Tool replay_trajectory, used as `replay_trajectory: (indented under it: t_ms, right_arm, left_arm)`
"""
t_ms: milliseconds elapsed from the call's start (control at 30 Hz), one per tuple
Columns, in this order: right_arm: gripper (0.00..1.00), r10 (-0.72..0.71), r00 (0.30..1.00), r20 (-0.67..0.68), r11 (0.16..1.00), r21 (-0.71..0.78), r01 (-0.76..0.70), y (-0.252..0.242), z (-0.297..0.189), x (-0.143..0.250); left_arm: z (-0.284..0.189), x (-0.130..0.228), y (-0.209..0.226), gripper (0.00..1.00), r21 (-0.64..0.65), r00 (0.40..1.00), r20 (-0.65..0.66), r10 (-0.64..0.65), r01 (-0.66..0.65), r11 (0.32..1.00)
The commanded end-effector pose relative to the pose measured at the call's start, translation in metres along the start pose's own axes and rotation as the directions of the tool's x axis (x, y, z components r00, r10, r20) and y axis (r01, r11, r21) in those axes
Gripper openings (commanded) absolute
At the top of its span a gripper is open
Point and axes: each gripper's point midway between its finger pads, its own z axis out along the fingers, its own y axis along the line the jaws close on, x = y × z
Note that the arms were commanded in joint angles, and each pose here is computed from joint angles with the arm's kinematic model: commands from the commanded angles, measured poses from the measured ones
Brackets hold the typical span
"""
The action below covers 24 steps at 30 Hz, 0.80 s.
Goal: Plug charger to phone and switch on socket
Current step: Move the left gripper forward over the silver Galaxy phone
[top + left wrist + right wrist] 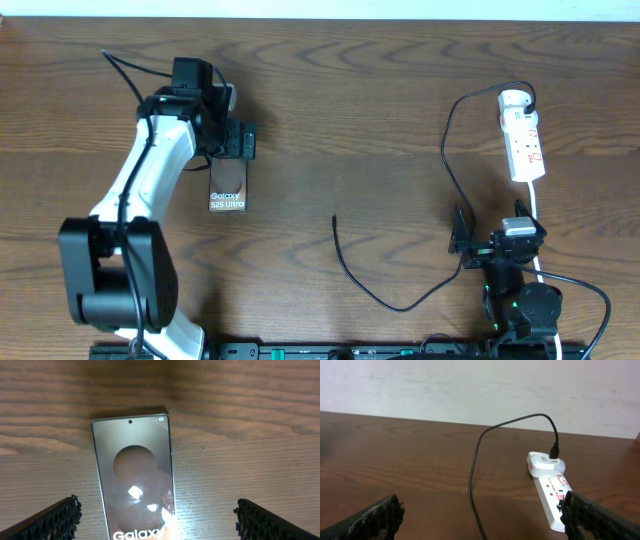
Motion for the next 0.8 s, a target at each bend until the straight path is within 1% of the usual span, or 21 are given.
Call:
replay_trajectory:
  t_ms: [0, 267, 433, 600, 767]
  right_arm:
    - [0.99, -0.012, 1.000, 0.001, 1.000, 0.001, 0.012, 0.000, 0.000, 0.000]
    - [0.99, -0.012, 1.000, 0.001, 1.000, 0.001, 0.012, 0.000, 0.000, 0.000]
    - [0.99, -0.012, 1.000, 0.001, 1.000, 0.001, 0.012, 0.000, 0.000, 0.000]
    - [0.99, -0.012, 1.000, 0.001, 1.000, 0.001, 0.012, 0.000, 0.000, 0.000]
    - [0.99, -0.012, 1.000, 0.001, 1.000, 0.001, 0.012, 0.000, 0.000, 0.000]
  left_arm:
    - [0.014, 0.003, 0.003, 0.98, -0.003, 0.999, -0.038, -0.017, 0.016, 1.000]
    - [0.032, 0.011, 0.009, 0.98, -0.022, 0.996, -0.088, -0.028, 0.026, 0.999]
    - [0.032, 0.011, 0.010, 0.98, -0.026, 0.996, -0.088, -0.029, 0.027, 0.999]
    - [0.032, 0.013, 0.020, 0.98, -0.086, 0.995, -0.090, -0.048, 0.040, 0.995]
    - [0.032, 0.013, 0.020, 0.98, -0.088, 0.995, -0.090, -0.052, 0.044, 0.995]
